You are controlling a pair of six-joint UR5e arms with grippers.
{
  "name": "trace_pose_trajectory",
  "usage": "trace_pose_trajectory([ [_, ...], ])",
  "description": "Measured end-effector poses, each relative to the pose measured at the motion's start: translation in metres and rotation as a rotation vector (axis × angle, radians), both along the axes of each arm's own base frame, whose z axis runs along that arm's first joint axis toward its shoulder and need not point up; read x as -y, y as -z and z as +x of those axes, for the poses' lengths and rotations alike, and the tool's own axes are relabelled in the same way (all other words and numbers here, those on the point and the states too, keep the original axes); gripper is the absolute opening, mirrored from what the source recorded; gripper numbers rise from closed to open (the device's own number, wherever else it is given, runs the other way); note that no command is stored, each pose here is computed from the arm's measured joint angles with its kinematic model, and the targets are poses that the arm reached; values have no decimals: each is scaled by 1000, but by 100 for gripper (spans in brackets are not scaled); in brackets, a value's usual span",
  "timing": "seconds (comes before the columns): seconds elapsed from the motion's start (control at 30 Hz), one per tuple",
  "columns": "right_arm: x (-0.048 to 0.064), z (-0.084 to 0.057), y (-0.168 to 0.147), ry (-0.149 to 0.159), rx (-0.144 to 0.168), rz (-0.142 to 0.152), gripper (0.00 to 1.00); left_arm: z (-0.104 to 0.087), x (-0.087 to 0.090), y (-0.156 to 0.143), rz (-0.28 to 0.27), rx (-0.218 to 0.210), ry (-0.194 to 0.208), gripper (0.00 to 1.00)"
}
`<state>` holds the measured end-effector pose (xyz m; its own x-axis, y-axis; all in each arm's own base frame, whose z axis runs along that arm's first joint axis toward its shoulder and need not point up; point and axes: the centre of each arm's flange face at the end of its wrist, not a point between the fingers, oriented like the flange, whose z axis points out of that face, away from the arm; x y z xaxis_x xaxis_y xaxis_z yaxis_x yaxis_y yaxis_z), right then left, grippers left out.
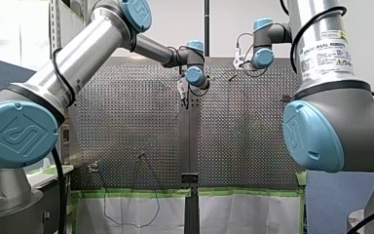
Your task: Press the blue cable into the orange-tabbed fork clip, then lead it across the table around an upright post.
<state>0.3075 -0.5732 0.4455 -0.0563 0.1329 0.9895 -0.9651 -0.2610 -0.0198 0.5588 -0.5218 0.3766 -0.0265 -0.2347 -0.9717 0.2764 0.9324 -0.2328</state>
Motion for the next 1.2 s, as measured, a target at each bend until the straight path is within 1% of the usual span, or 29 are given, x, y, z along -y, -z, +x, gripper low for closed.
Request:
trace_pose_trajectory([
  [0.23,2,-3,0,5,0,0,0,0,0,0,0,0,0,0],
  [0.57,8,-15,1,24,0,2,0,0,0,0,0,0,0,0],
  [0.87,9,-17,1,28,-1,3,0,0,0,0,0,0,0,0],
  [1.2,20,-28,17,36,-22,31,0,0,0,0,0,0,0,0],
])
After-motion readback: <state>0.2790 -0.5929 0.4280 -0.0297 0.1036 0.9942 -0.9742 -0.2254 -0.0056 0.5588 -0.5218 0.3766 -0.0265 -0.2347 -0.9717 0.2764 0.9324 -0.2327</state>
